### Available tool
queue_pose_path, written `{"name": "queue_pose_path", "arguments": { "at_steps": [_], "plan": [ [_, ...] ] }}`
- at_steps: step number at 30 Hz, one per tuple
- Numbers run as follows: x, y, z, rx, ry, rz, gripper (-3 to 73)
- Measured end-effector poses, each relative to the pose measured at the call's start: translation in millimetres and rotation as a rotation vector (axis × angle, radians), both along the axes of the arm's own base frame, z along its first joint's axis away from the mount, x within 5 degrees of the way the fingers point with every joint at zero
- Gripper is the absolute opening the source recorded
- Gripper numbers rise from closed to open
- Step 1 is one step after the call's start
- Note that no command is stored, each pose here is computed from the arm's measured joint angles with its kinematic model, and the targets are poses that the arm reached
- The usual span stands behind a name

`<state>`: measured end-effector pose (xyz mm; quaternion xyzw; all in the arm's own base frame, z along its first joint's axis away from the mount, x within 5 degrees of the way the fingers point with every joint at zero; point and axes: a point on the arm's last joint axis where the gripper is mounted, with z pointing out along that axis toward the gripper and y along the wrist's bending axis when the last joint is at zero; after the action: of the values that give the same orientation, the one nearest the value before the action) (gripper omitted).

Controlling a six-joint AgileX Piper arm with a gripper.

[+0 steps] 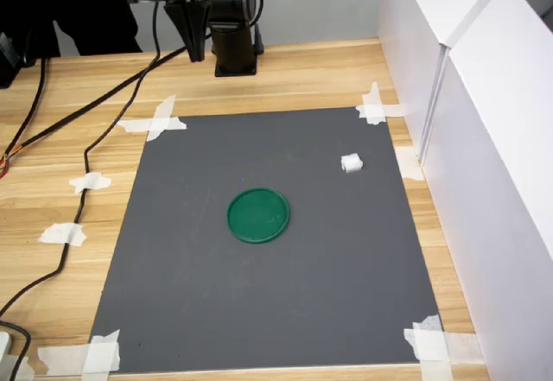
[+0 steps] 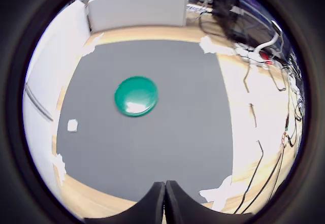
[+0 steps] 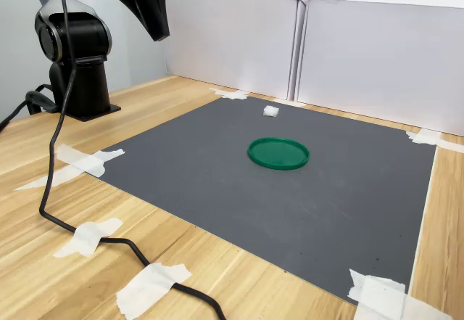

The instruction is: Grasp a white terminal and put it on the green lid.

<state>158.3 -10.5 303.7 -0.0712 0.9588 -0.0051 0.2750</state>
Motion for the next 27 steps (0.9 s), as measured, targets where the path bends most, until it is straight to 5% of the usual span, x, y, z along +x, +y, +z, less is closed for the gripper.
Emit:
{"name": "queue_pose_path", "arguments": {
  "at_steps": [7,10,17,22,27],
  "plan": [
    [24.5,14.1,10.3,0.010,0.154,0.140,9.9],
    [31.2,21.5,11.7,0.022,0.187,0.179,23.0],
    [41.2,24.7,9.7,0.067,0.181,0.148,66.2],
    [47.7,30.2,6.4,0.100,0.188,0.082,71.3],
    [53.2,64.3,-0.2,0.099,0.204,0.167,71.3]
  ]
}}
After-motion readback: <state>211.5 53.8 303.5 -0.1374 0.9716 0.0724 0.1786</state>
